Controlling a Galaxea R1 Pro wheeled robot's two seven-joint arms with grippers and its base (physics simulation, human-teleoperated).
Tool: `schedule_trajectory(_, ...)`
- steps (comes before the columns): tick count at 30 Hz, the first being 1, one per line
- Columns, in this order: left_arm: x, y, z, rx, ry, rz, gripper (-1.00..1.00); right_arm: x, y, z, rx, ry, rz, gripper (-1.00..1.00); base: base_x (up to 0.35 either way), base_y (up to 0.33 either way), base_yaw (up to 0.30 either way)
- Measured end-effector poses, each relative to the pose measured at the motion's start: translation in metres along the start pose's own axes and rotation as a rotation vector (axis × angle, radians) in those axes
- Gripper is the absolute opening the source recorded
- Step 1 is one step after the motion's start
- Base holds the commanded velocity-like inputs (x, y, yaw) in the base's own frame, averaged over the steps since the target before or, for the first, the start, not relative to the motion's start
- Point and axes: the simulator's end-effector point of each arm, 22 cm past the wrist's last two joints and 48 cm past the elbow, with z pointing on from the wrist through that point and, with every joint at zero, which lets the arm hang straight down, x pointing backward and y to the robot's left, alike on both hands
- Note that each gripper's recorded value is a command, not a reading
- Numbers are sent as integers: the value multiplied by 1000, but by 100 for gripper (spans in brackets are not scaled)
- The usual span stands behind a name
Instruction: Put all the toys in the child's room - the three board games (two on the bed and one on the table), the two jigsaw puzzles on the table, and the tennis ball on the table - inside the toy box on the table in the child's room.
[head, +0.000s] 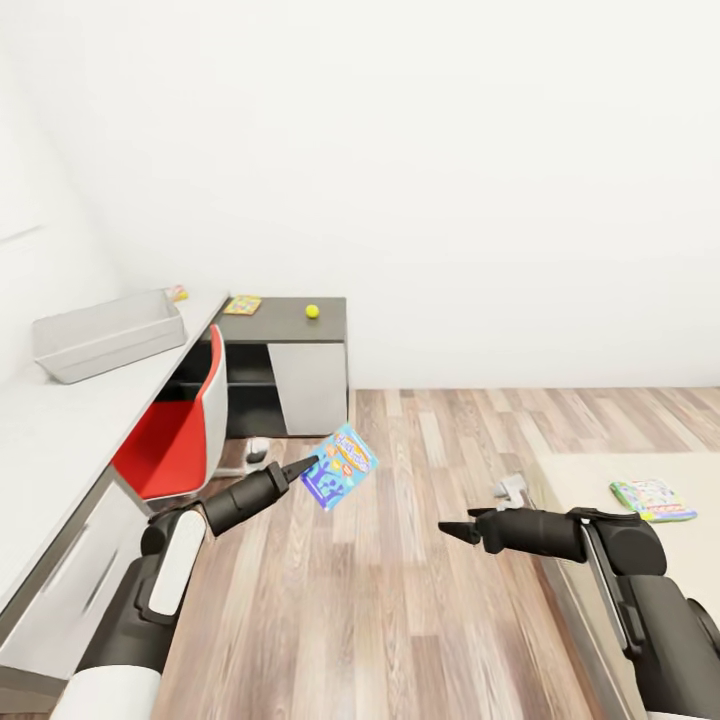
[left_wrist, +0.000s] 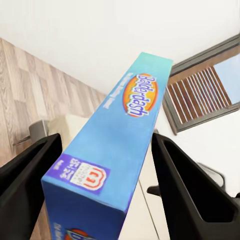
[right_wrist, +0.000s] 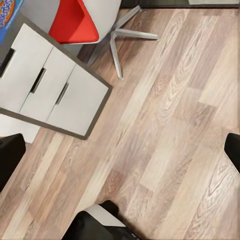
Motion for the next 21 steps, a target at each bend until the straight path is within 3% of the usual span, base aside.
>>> schedule_trajectory(13, -6, -30, 3, 54, -8, 16, -100, 2, -2, 2, 3, 4, 5, 100, 337, 0, 0)
schedule_trajectory(21, -6, -30, 4, 54, -9, 17, -100, 4, -2, 4, 2, 6, 8, 100, 336, 0, 0)
